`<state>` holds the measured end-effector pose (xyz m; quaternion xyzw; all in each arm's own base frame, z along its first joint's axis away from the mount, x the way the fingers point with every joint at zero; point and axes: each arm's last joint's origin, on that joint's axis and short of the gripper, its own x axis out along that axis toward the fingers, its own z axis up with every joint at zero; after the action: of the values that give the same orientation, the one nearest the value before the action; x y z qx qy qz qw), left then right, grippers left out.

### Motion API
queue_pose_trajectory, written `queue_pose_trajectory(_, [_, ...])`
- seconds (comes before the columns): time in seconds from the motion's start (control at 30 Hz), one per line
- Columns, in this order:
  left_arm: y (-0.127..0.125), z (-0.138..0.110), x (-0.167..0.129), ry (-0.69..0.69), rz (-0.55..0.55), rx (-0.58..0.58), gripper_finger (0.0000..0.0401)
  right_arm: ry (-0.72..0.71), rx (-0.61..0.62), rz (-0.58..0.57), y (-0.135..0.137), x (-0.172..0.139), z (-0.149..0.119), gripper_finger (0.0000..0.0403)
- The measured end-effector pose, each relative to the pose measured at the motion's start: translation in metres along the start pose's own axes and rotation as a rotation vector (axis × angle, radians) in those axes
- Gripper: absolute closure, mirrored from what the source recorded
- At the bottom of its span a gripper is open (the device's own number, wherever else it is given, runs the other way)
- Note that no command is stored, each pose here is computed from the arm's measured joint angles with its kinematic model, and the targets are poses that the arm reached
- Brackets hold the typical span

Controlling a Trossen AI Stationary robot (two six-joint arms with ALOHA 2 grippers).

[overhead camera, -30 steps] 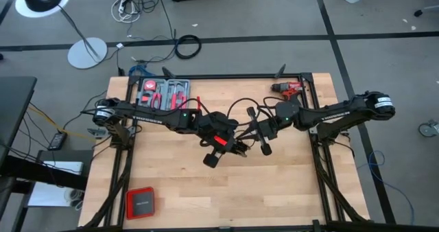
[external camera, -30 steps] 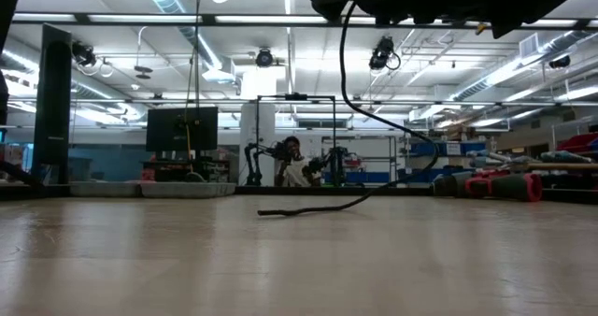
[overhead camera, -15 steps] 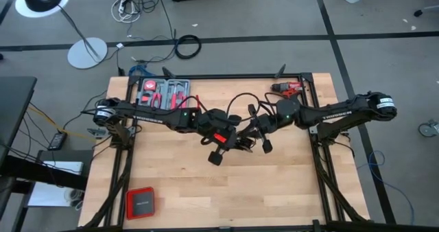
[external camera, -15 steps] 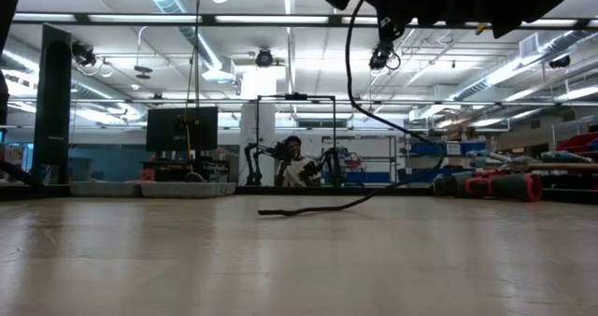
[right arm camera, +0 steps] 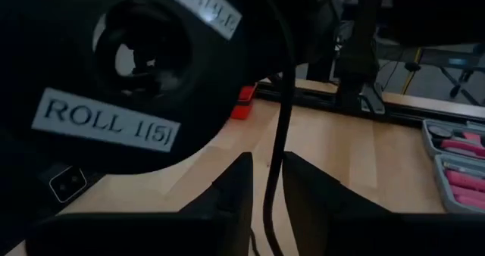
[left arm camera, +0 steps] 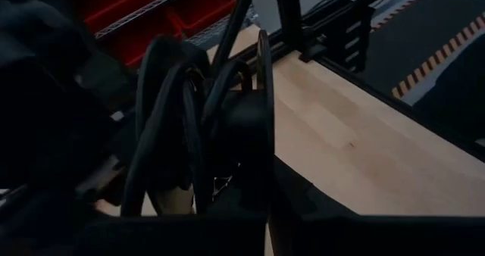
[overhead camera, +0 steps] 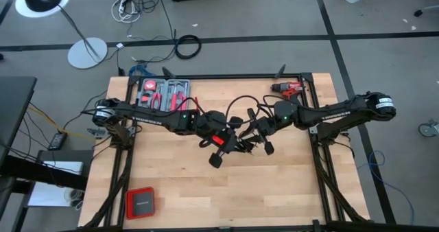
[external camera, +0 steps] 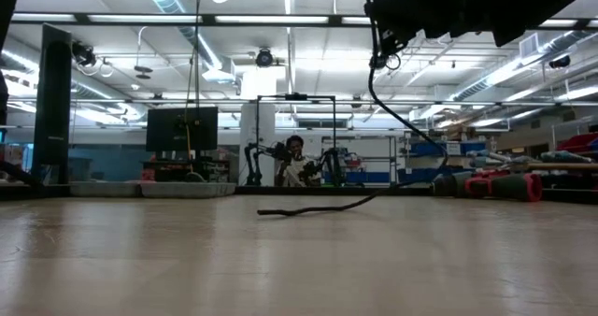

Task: Coil cords
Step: Coil the black wire on the spool

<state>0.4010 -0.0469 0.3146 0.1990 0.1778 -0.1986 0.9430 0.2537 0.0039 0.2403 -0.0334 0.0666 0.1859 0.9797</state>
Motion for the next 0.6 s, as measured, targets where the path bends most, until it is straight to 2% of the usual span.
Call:
queue_pose_trajectory(0.4, [0.003,0.006,0.000,-0.052,0.041,0.059,0.0401,0.005,0.030,-0.041,0.005,-0.007,-0.027,0.0344])
queue_pose_trajectory(0.6, [0.004,0.007,0.000,-0.055,0.062,0.064,0.0401,0.017,-0.003,-0.153,0.003,-0.010,-0.033,0.0343])
